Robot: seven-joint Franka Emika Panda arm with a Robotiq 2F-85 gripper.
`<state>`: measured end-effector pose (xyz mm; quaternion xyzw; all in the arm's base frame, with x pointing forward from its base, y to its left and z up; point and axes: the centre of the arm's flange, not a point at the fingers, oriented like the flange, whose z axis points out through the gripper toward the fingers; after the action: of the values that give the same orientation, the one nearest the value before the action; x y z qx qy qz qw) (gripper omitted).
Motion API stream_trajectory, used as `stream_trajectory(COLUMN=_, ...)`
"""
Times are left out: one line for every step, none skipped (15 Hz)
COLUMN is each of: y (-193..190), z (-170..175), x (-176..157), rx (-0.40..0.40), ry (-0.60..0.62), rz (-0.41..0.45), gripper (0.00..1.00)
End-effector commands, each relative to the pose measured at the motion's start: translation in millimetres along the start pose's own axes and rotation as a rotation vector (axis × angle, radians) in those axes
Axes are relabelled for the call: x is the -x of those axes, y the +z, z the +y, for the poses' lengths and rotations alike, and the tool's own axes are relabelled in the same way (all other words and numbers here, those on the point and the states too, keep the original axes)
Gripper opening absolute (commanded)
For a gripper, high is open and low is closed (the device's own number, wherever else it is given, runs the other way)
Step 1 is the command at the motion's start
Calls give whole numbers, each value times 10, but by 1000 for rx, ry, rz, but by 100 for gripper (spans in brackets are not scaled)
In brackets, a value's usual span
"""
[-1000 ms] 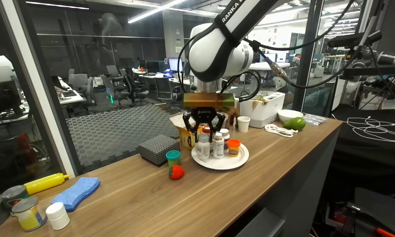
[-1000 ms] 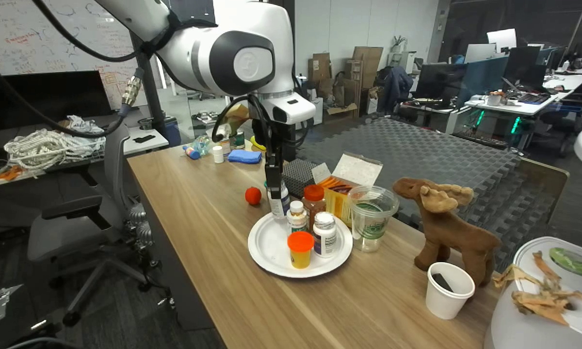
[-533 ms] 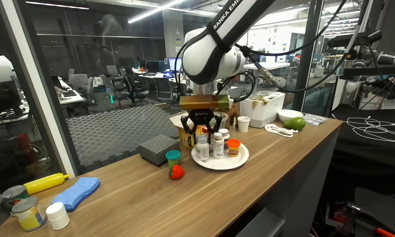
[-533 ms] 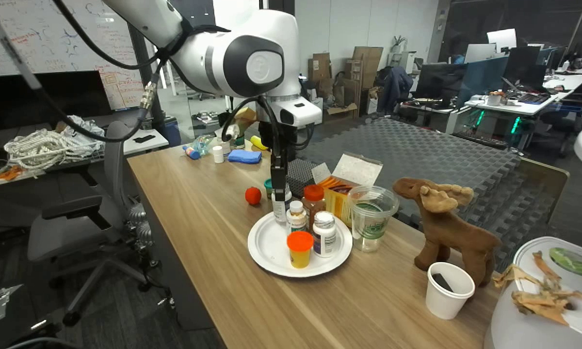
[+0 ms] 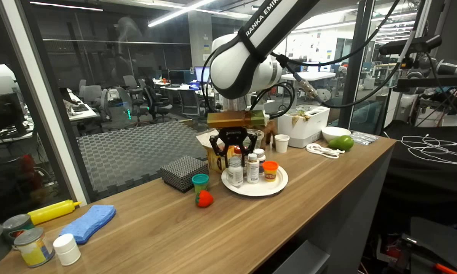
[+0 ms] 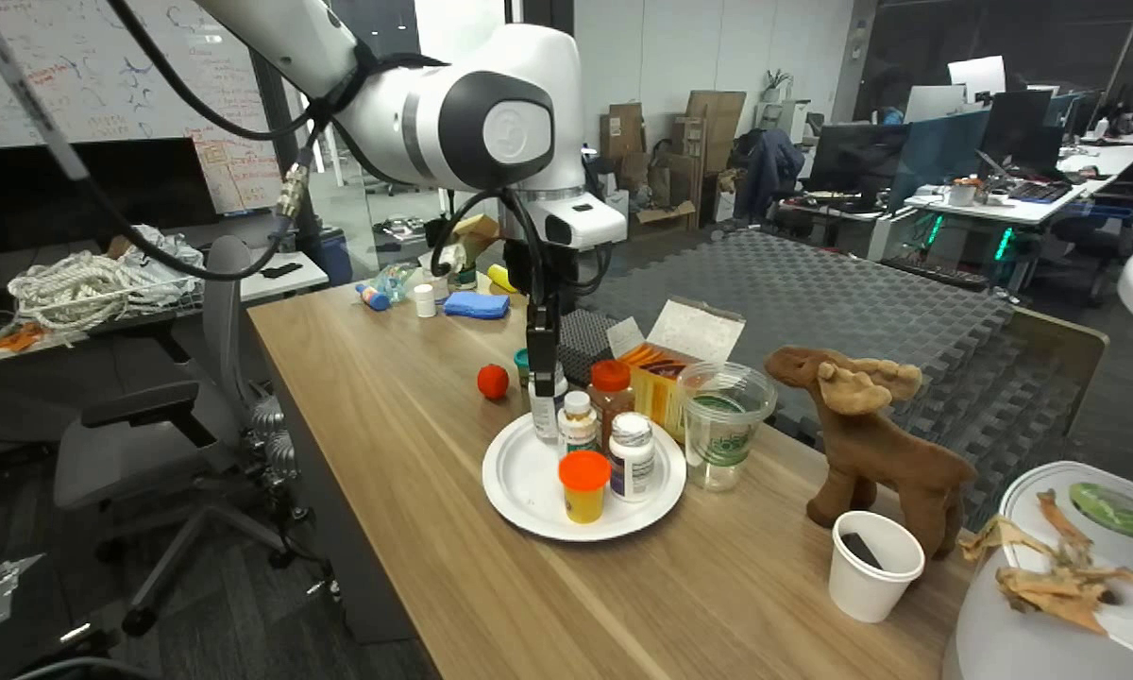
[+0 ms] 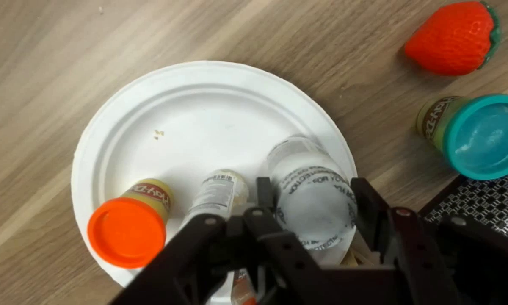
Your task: Pick up all the objects surrounding the white plate and arrange them on the plate, then pick up the cups and put them together
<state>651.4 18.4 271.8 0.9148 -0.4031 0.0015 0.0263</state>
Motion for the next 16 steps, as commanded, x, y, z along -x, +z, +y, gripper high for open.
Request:
stream_trajectory(y=139, z=11, x=-17, rx=32, ry=20, rz=-9, gripper=24)
stream_trajectory(y=176, z=27, x=-23, rx=33, ry=22, rz=-13, gripper=24)
stream_trajectory(y=200, z=42, x=-36, rx=31, ry=23, rz=-13, gripper=24)
stream_trajectory(y=180, z=51, x=-45, rx=21, ry=22, rz=-13, gripper=24)
stream_trajectory(y=171, z=51, x=-43, rx=13, ry=19, rz=-10, gripper=32)
stream_trajectory(y=150, z=49, x=-36, rx=2, ry=16, rz=-8, gripper=74)
stream_trajectory(y=121, z=48, x=-23, rx=-7, ry=10, rz=-5, gripper=73)
stream_trajectory(y=79, z=51, x=4, rx=-11, ry=7, rz=2, gripper=75)
stream_trajectory(y=22, z=57, x=46, rx=-14, ry=7, rz=10, gripper=81)
stream_trajectory(y=-26, z=56, x=83, rx=-22, ry=6, rz=22, gripper=89)
stream_trajectory(y=-101, z=53, x=134, rx=-29, ry=11, rz=41, gripper=96)
stream_trajectory(y=-179, z=37, x=185, rx=-38, ry=8, rz=57, gripper=100)
stream_trajectory(y=-275, z=-4, x=256, rx=-52, ry=-8, rz=74, gripper=100)
stream_trajectory(y=-349, z=-48, x=307, rx=-60, ry=-27, rz=85, gripper=100)
stream_trajectory(y=-426, z=-149, x=359, rx=-65, ry=-70, rz=100, gripper=100)
stream_trajectory(y=-495, z=-232, x=392, rx=-57, ry=-96, rz=115, gripper=100)
